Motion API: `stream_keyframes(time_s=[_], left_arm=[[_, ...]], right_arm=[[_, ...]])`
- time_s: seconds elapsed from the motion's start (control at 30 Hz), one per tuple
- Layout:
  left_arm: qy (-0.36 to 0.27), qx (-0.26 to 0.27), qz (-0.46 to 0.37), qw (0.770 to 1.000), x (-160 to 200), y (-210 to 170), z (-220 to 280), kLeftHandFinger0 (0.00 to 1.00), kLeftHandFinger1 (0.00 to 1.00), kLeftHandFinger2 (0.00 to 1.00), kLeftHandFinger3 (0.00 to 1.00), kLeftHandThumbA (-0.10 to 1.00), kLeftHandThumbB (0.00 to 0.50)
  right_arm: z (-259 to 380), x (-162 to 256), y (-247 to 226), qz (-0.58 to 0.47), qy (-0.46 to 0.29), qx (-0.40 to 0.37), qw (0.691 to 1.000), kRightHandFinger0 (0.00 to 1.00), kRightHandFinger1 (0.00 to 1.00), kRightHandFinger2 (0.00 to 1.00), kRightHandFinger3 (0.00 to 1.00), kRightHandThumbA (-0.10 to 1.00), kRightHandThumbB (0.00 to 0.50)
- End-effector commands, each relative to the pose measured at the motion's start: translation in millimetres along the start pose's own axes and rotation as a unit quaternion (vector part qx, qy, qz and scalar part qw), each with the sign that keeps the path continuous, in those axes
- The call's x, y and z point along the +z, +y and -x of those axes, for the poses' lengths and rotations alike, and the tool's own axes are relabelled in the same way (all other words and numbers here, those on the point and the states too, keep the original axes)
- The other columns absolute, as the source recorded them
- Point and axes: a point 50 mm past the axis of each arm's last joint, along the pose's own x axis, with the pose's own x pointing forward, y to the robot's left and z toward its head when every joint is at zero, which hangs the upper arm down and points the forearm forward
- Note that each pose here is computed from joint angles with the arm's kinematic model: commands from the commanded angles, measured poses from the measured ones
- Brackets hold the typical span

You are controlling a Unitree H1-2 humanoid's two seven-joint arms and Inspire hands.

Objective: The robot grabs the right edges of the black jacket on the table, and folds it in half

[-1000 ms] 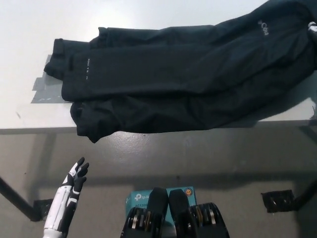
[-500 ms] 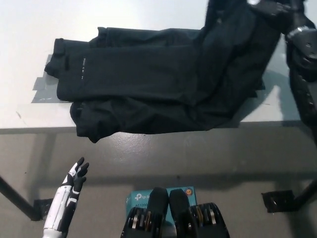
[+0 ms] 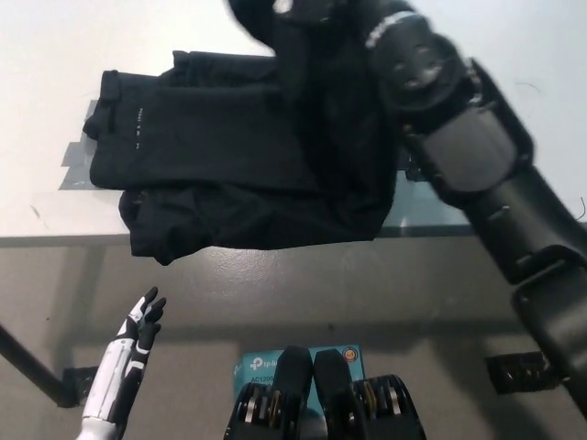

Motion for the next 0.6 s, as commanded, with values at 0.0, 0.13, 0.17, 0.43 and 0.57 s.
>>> stream_keyframes(time_s=[0.0,0.13,0.17,0.43,0.57], left_arm=[[-0.015,-0.012,-0.010,1.000,9.4,1.4,-3.3,1.00,1.00,1.00,1.00,1.00,0.212],[-0.020,-0.013,-0.020,1.000,10.8,1.3,-4.6,1.00,1.00,1.00,1.00,1.00,0.177],[-0.019,-0.014,-0.020,1.000,11.3,1.5,-5.2,1.00,1.00,1.00,1.00,1.00,0.170],[-0.029,-0.023,-0.022,0.999,13.1,0.3,-7.9,1.00,1.00,1.00,1.00,1.00,0.171],[-0.032,-0.027,-0.033,0.999,14.7,1.0,-8.0,1.00,1.00,1.00,1.00,1.00,0.177]], right_arm=[[-19.5,53.7,17.4,0.056,-0.100,0.013,0.993,0.10,0.34,0.60,0.29,-0.10,0.145],[-25.4,49.7,52.9,0.070,-0.109,0.047,0.990,0.00,0.23,0.52,0.20,-0.10,0.156],[-25.6,48.1,61.9,0.069,-0.108,0.054,0.990,0.00,0.22,0.52,0.22,-0.10,0.164],[-10.4,11.0,133.1,0.144,-0.057,0.130,0.979,0.00,0.31,0.65,0.56,-0.10,0.155],[2.4,-19.2,152.6,0.172,-0.013,0.171,0.970,0.04,0.41,0.68,0.63,-0.10,0.188]])
